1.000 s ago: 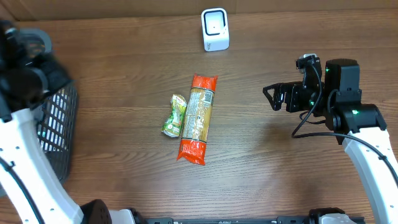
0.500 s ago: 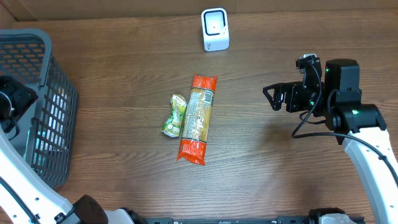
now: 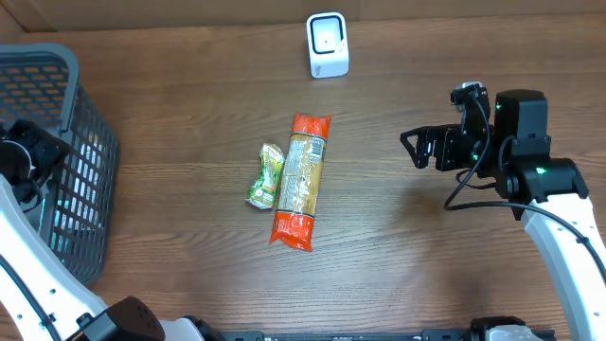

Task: Scan the item barcode
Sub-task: 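Reach the left gripper into the basket toward the white bottle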

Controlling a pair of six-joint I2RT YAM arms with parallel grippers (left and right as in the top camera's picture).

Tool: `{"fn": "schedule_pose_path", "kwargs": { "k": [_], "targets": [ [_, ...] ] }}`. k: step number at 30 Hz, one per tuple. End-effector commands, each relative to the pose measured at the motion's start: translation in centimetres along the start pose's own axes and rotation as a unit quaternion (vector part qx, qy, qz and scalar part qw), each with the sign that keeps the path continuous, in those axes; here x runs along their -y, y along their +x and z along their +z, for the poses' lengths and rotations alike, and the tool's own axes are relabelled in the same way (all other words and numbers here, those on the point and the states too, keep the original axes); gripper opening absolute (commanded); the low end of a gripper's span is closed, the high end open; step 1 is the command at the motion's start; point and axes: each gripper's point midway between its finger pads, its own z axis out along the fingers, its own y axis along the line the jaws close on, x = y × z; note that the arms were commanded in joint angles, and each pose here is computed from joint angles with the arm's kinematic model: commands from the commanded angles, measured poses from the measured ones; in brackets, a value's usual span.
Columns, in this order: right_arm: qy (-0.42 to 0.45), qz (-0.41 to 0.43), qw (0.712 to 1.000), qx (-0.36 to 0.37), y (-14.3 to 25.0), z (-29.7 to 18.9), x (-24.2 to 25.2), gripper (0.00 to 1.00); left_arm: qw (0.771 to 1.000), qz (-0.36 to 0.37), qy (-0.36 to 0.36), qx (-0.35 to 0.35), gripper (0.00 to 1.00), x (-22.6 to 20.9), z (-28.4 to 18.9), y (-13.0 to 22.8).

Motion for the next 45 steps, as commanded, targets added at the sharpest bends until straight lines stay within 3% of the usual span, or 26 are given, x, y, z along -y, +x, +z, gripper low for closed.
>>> {"fn": "schedule_pose_path", "kwargs": {
  "k": [1,21,29,38,43,45],
  "targets": [
    [-0.005,-0.008,1.000,0.010,-0.9,-0.4,-0.6,1.00,1.000,0.008,0.005,-0.008,0.54,-0.1,0.6,0.2],
    [-0.005,-0.008,1.000,0.010,-0.9,-0.4,-0.6,1.00,0.997,0.000,-0.038,-0.060,0.50,-2.9,7.1,3.0],
    [-0.005,-0.008,1.000,0.010,-0.9,-0.4,-0.5,1.00,0.999,0.008,0.005,-0.039,0.48,-1.3,6.8,1.8],
    [-0.005,-0.008,1.000,0.009,-0.9,-0.3,-0.5,1.00,0.988,0.081,0.110,0.067,0.50,4.2,-0.9,-3.2],
    [-0.005,-0.007,1.000,0.009,-0.9,-0.3,-0.5,1.00,0.978,0.103,0.105,0.146,0.56,5.1,-6.3,-5.8],
    [-0.005,-0.007,1.000,0.009,-0.9,-0.3,-0.5,1.00,0.983,0.057,0.064,0.165,0.61,3.4,-7.4,-6.5]
  ]
}}
